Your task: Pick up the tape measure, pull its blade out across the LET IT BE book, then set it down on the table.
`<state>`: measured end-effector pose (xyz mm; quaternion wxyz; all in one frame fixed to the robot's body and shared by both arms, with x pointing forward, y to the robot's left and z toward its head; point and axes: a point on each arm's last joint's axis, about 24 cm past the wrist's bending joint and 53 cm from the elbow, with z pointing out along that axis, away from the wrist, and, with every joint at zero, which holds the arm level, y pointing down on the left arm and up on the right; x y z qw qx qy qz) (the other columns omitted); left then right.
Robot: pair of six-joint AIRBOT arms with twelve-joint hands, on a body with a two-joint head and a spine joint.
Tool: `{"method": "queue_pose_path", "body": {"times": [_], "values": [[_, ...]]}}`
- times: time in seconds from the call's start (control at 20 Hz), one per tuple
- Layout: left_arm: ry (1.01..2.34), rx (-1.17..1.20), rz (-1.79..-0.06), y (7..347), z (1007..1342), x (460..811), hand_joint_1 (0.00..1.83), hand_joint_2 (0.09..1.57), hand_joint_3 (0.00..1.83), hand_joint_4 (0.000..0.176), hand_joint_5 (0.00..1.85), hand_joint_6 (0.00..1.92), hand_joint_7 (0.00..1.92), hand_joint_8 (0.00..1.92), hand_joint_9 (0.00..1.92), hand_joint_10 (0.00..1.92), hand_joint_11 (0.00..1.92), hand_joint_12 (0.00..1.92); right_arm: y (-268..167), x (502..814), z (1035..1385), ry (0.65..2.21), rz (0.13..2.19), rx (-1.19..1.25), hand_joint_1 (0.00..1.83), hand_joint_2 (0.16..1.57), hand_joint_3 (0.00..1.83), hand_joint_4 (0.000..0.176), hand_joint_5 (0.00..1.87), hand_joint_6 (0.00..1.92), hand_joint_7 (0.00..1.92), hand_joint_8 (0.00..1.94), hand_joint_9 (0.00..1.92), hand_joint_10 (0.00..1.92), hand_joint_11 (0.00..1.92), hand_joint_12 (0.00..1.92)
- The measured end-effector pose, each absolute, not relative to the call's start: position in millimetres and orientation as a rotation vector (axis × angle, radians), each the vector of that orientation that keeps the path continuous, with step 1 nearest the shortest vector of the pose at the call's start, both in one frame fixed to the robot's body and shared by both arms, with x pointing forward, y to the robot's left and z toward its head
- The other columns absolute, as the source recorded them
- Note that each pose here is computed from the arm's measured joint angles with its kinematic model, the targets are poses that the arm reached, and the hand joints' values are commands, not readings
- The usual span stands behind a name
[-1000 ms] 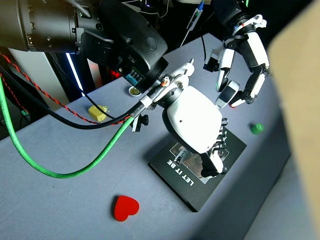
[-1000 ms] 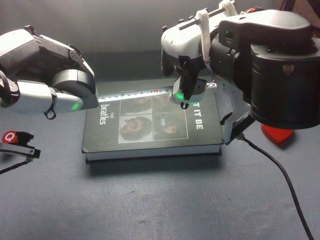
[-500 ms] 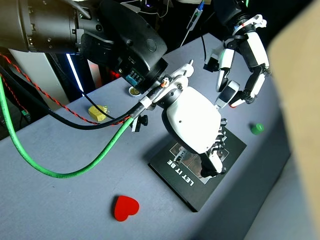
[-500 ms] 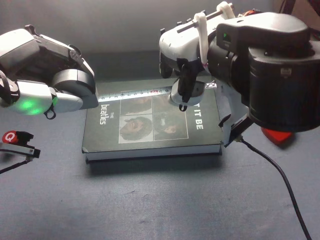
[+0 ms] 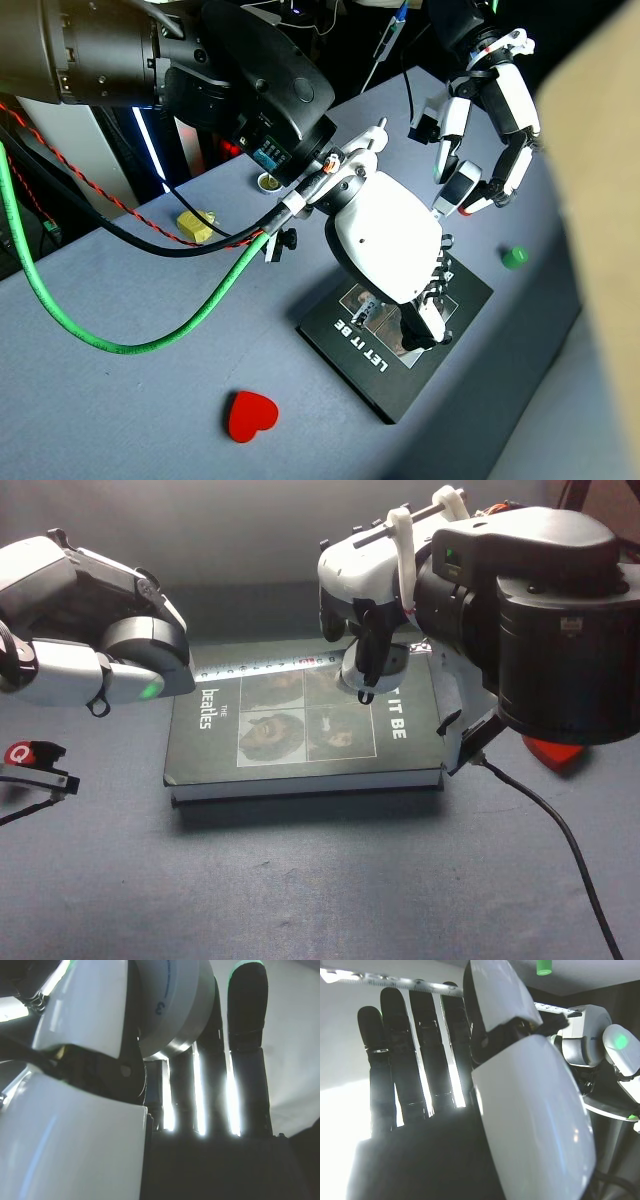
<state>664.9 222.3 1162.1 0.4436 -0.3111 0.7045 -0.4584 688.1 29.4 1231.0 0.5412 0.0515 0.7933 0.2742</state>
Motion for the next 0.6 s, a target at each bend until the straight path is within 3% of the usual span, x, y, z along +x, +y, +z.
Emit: {"method": "queue_pose_path", "body": {"times": [0.05,0.15,0.35,0.5,0.6], "values": [[1.747,-0.771,-1.136,222.3,1161.9,664.8,1.38,1.11,0.00,0.000,0.98,0.73,0.96,1.05,0.92,1.32,0.90,1.22,29.6,688.1,1231.2,1.884,0.652,0.122,1.21,1.13,0.00,0.000,0.87,1.02,1.04,0.93,1.16,0.13,0.78,1.16],[1.748,-0.770,-1.136,222.2,1161.9,664.8,1.38,1.12,0.00,0.000,0.98,0.72,0.96,1.05,0.91,1.33,0.90,1.22,29.1,688.3,1231.2,1.884,0.652,0.122,1.23,1.11,0.00,0.000,0.91,1.00,1.10,0.90,1.25,0.20,0.84,1.22],[1.749,-0.768,-1.138,221.1,1161.6,664.7,1.38,1.11,0.00,0.000,1.00,0.70,0.96,1.05,0.92,1.32,0.90,1.22,28.1,688.8,1231.9,1.882,0.653,0.123,1.22,1.12,0.00,0.000,0.89,1.03,1.07,0.94,1.22,0.22,0.78,1.22],[1.749,-0.769,-1.136,221.6,1161.0,664.5,1.38,1.12,0.00,0.000,0.96,0.75,0.97,1.04,0.90,1.34,0.89,1.24,28.6,688.7,1232.4,1.881,0.656,0.122,1.22,1.13,0.00,0.000,0.87,1.06,1.06,0.96,1.14,0.39,0.77,1.22],[1.751,-0.769,-1.134,221.8,1160.2,664.3,1.38,1.11,0.00,0.000,1.00,0.70,0.98,1.02,0.91,1.32,0.89,1.23,28.6,688.7,1232.7,1.880,0.658,0.120,1.22,1.13,0.00,0.000,0.87,1.07,1.06,0.96,1.13,0.41,0.76,1.22]]}}
